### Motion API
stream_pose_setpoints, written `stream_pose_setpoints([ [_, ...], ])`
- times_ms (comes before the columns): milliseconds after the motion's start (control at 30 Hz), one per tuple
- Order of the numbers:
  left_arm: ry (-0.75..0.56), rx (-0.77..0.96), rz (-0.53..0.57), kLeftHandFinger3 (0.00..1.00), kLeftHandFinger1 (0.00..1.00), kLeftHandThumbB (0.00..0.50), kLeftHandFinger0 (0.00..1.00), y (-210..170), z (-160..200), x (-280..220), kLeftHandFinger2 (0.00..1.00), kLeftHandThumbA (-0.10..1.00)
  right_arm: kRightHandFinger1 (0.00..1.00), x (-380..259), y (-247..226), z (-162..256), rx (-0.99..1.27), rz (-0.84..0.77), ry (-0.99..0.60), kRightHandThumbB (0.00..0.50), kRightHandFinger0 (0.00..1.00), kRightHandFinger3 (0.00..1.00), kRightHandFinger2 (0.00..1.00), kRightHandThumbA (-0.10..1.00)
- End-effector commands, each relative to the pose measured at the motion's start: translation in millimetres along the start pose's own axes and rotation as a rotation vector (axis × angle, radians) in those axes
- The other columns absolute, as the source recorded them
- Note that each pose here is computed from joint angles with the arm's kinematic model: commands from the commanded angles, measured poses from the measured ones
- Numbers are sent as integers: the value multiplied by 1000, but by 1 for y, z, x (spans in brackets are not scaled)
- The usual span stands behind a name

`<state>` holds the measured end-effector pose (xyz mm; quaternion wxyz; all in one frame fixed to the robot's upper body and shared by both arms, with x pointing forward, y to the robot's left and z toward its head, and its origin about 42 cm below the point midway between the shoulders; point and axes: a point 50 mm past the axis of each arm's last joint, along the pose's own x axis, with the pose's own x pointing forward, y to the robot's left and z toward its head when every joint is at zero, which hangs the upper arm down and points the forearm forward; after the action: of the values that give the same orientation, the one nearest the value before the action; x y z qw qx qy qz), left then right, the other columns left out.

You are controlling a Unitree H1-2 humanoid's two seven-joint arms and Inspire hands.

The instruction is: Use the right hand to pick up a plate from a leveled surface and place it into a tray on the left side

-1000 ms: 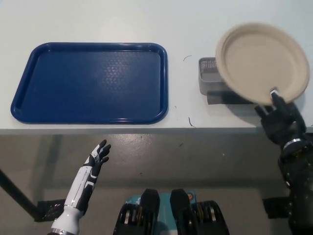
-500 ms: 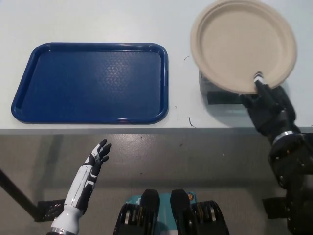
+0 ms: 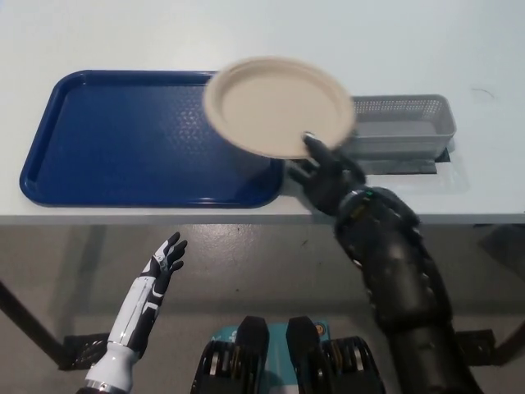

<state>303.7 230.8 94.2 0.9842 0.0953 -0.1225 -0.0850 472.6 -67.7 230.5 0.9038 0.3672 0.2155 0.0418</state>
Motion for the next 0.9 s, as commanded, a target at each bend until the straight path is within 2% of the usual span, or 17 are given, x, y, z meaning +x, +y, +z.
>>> stream_pose_setpoints([
  [0, -60, 4, -6, 1000, 1000, 119, 1000, 6, 10, 8, 1000, 1000, 200, 11, 51, 13, -62, 106, -74, 60, 0, 1000, 700, -100],
  [133, -61, -3, -7, 1000, 1000, 120, 1000, 5, 11, 8, 1000, 1000, 193, 26, 69, 6, -77, 84, -51, 57, 0, 993, 729, -100],
  [167, -60, -3, -8, 1000, 1000, 121, 1000, 6, 10, 7, 1000, 1000, 191, 28, 72, 4, -79, 84, -47, 57, 0, 925, 735, -100],
  [200, -60, -2, -8, 1000, 1000, 127, 1000, 6, 11, 7, 1000, 1000, 192, 30, 74, 3, -84, 83, -46, 63, 0, 714, 746, -100],
  [233, -59, 3, -8, 1000, 1000, 129, 1000, 6, 11, 7, 1000, 1000, 214, 35, 80, 0, -95, 78, -42, 64, 0, 682, 768, -100],
  [267, -58, 5, -8, 1000, 1000, 130, 1000, 6, 11, 7, 1000, 1000, 235, 36, 81, 0, -98, 76, -41, 64, 0, 725, 786, -100],
  [333, -62, 6, -11, 1000, 1000, 127, 1000, 6, 11, 7, 1000, 1000, 286, 42, 91, -5, -125, 77, -38, 73, 0, 967, 788, -100],
  [367, -63, 5, -12, 1000, 1000, 128, 1000, 5, 11, 8, 1000, 1000, 306, 44, 94, -6, -132, 75, -39, 76, 0, 1000, 805, -100],
  [467, -64, 6, -15, 1000, 1000, 138, 1000, 5, 11, 8, 1000, 1000, 334, 49, 102, -12, -175, 57, -37, 102, 0, 1000, 814, -100],
  [633, -60, 0, -24, 1000, 1000, 128, 1000, 6, 12, 9, 1000, 1000, 360, 54, 119, -18, -246, 38, -36, 73, 0, 1000, 874, -100],
  [667, -61, 2, -25, 1000, 1000, 129, 1000, 6, 13, 9, 1000, 1000, 372, 54, 121, -18, -259, 44, -41, 90, 0, 1000, 858, -100],
  [700, -63, 4, -26, 1000, 1000, 129, 1000, 5, 13, 10, 1000, 1000, 385, 54, 124, -18, -289, 50, -47, 129, 0, 1000, 832, -100],
  [733, -63, 3, -26, 1000, 1000, 128, 1000, 5, 14, 10, 1000, 1000, 382, 55, 126, -18, -306, 48, -46, 141, 0, 1000, 829, -100],
  [767, -65, -2, -28, 1000, 1000, 122, 1000, 5, 14, 11, 1000, 1000, 413, 55, 129, -17, -330, 47, -26, 204, 5, 1000, 873, -100],
  [800, -64, -2, -29, 1000, 1000, 122, 1000, 5, 14, 11, 1000, 1000, 524, 55, 131, -16, -349, 78, 1, 200, 74, 1000, 952, 67],
  [833, -62, -2, -30, 1000, 1000, 124, 1000, 5, 14, 11, 1000, 1000, 1000, 56, 133, -15, -386, 133, 51, 290, 579, 1000, 1000, 453],
  [867, -63, 4, -32, 1000, 1000, 126, 1000, 5, 14, 11, 1000, 1000, 1000, 56, 134, -14, -440, 185, 65, 322, 939, 1000, 1000, 656],
])
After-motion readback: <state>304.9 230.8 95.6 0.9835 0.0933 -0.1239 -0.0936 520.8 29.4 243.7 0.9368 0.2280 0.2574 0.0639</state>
